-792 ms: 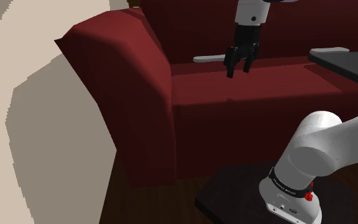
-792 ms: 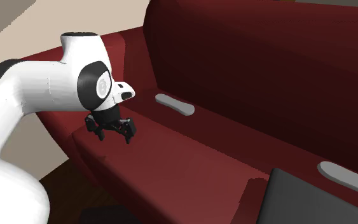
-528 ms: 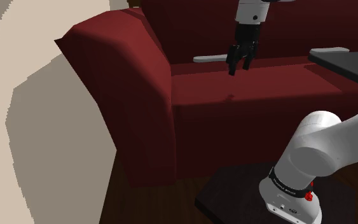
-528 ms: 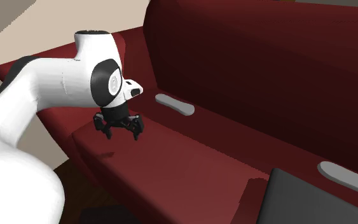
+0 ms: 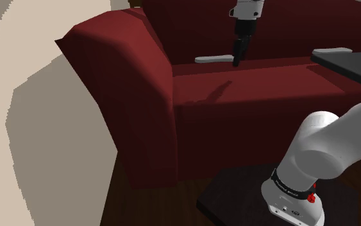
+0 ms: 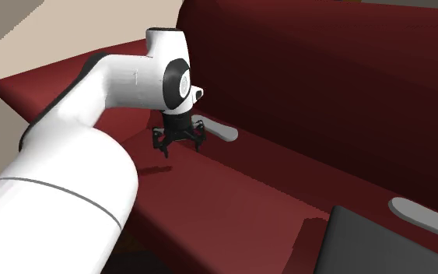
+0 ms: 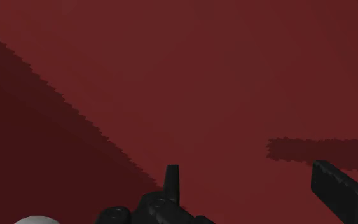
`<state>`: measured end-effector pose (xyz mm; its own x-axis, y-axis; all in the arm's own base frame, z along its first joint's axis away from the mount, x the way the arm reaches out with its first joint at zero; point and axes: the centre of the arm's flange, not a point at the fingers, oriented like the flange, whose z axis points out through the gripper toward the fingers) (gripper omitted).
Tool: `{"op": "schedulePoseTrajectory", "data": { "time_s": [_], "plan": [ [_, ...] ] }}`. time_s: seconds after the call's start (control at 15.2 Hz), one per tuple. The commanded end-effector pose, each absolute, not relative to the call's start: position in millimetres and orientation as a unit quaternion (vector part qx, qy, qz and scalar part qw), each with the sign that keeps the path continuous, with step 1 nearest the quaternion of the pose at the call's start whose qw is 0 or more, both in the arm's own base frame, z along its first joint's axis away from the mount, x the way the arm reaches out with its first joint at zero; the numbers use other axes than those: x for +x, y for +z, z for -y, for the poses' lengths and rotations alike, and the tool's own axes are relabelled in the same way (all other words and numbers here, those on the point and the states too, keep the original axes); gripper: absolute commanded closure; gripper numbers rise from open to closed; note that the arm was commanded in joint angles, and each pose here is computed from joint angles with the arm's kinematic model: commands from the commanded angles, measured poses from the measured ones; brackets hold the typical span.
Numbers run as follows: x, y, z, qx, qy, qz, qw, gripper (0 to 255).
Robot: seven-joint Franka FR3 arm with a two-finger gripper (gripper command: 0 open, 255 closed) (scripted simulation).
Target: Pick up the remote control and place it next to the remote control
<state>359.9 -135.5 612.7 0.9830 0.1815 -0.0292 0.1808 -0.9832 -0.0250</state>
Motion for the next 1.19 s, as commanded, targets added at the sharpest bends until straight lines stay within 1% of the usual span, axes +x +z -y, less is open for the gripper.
{"op": "schedulePoseTrajectory", "data": {
  "time_s": [0.0, 0.86, 1.12],
  "plan": [
    [381, 609, 156, -0.991, 0.016, 0.134, 0.009, 0],
    [529, 609, 235, -0.922, 0.017, 0.387, -0.001, 0],
    [536, 593, 237, -0.917, 0.017, 0.398, -0.001, 0]
  ]
}}
